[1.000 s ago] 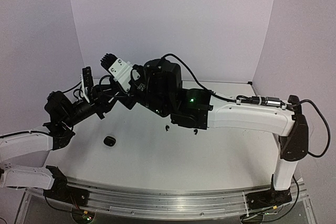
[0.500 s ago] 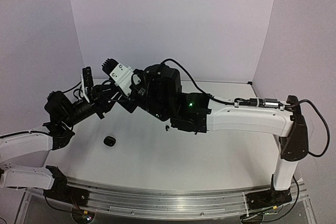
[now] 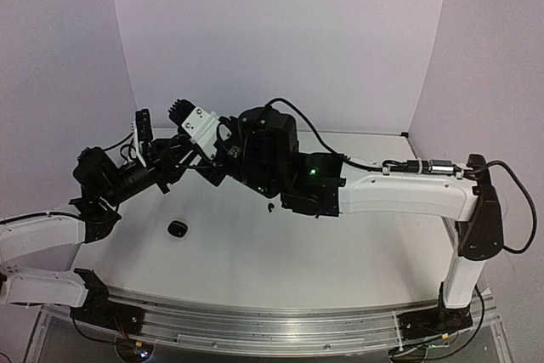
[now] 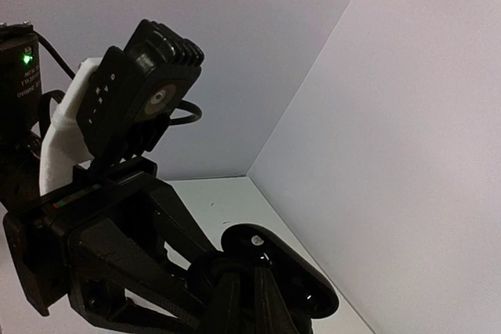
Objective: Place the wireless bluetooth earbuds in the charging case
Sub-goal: Insert the left earbud into the left side groove of the charging case, then close the charging case with the earbuds.
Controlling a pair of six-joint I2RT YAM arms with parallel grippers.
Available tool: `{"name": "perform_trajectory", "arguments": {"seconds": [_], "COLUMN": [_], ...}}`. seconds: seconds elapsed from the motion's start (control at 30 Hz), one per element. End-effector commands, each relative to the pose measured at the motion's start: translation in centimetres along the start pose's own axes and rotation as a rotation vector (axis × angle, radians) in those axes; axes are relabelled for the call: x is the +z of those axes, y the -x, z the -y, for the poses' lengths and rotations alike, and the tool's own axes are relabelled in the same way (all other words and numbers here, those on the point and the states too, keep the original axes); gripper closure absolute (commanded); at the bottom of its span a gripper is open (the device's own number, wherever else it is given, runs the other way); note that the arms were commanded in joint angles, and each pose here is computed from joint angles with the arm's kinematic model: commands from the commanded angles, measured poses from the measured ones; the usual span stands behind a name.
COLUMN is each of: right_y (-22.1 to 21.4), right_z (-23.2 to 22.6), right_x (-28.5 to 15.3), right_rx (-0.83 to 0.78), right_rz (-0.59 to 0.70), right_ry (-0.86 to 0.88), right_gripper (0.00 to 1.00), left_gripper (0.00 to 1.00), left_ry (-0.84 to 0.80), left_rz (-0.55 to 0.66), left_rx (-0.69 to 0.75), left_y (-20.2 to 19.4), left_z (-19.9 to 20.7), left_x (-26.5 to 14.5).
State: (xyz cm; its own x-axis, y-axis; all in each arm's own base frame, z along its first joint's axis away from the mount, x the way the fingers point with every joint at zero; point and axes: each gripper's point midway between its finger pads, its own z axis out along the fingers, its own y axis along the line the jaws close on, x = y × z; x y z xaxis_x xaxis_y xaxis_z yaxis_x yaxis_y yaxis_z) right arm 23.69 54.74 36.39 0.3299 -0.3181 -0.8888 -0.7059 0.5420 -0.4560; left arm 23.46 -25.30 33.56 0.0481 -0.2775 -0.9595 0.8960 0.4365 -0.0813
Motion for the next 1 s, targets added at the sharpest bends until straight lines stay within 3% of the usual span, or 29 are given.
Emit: {"name": "perform_trajectory", "arguments": {"seconds": [0.0, 0.4, 0.73, 0.97], "right_y": [-0.3, 1.8, 7.6, 10.0], "right_z": [-0.3, 1.1, 3.6, 7.0], "right_x": [-0.7, -1.6, -3.6, -4.8], "right_rx": [-0.008, 0.012, 0.064, 0.154], "right_rz": [-0.025, 0.013, 0.147, 0.202], "right_ry": [0.036, 0.019, 0.029, -0.013], "right_gripper": [0.91, 0.76, 0.58, 0.52], "left_gripper": [1.0, 1.0, 1.0, 1.0], "left_ry": [-0.016, 0.004, 0.021, -0.007], "left_rz": [0.114, 0.08, 0.026, 0.019], "left_rx": [0.067, 0.034, -0.016, -0.017], "left_y": [3.7, 2.7, 1.3, 1.0], "left_z": [0.8, 0.3, -0.2, 0.3], "left_x": [-0.1, -0.1, 0.0, 0.0]}}
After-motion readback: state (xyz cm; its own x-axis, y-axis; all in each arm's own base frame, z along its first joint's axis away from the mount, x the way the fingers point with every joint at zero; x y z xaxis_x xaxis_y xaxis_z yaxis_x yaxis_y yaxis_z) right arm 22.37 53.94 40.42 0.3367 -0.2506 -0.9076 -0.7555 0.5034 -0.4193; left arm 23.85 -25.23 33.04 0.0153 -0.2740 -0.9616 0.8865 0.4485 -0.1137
